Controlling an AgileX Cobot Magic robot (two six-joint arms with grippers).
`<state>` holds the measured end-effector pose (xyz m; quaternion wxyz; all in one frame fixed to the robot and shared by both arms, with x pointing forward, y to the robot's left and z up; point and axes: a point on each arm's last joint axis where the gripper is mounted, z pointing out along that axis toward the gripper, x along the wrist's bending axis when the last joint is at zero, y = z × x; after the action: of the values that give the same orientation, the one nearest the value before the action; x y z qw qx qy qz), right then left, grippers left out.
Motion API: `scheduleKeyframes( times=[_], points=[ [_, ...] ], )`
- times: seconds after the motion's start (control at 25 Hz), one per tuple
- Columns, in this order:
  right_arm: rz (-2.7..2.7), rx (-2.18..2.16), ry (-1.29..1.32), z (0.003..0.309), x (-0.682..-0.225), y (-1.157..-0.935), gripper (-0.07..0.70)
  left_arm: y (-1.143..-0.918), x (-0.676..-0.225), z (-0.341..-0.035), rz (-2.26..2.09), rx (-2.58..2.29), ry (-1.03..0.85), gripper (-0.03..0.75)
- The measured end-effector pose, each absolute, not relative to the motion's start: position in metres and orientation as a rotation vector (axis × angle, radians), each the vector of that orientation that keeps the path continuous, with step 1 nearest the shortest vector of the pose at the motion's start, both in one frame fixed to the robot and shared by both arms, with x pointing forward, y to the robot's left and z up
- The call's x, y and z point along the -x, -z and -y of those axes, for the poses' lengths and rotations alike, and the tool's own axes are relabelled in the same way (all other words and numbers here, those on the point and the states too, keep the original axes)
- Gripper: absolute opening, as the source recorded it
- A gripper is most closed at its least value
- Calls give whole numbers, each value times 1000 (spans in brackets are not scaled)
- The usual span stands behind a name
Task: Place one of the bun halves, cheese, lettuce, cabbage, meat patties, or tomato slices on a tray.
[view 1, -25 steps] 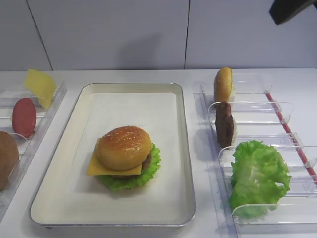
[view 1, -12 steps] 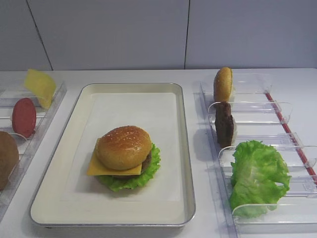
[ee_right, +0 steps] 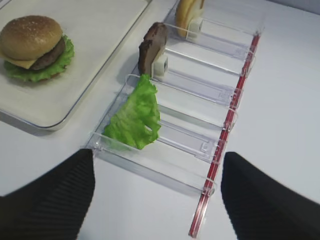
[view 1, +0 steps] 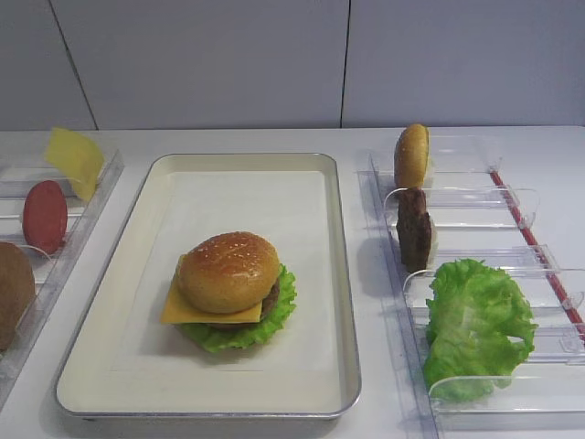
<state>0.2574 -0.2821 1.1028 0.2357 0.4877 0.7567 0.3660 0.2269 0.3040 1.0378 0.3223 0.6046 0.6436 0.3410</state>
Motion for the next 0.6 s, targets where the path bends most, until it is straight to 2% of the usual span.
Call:
scheduleKeyframes(
  times=[0.4, 0.6],
  points=[
    [-2043, -1339, -1002, 289, -240, -1043, 517, -1038, -227, -304, -1690, -1587, -895, 472],
    [-1972, -1296, -1048, 293, -229, -1038, 517, -1038, -227, -304, -1690, -1587, -895, 472]
  ],
)
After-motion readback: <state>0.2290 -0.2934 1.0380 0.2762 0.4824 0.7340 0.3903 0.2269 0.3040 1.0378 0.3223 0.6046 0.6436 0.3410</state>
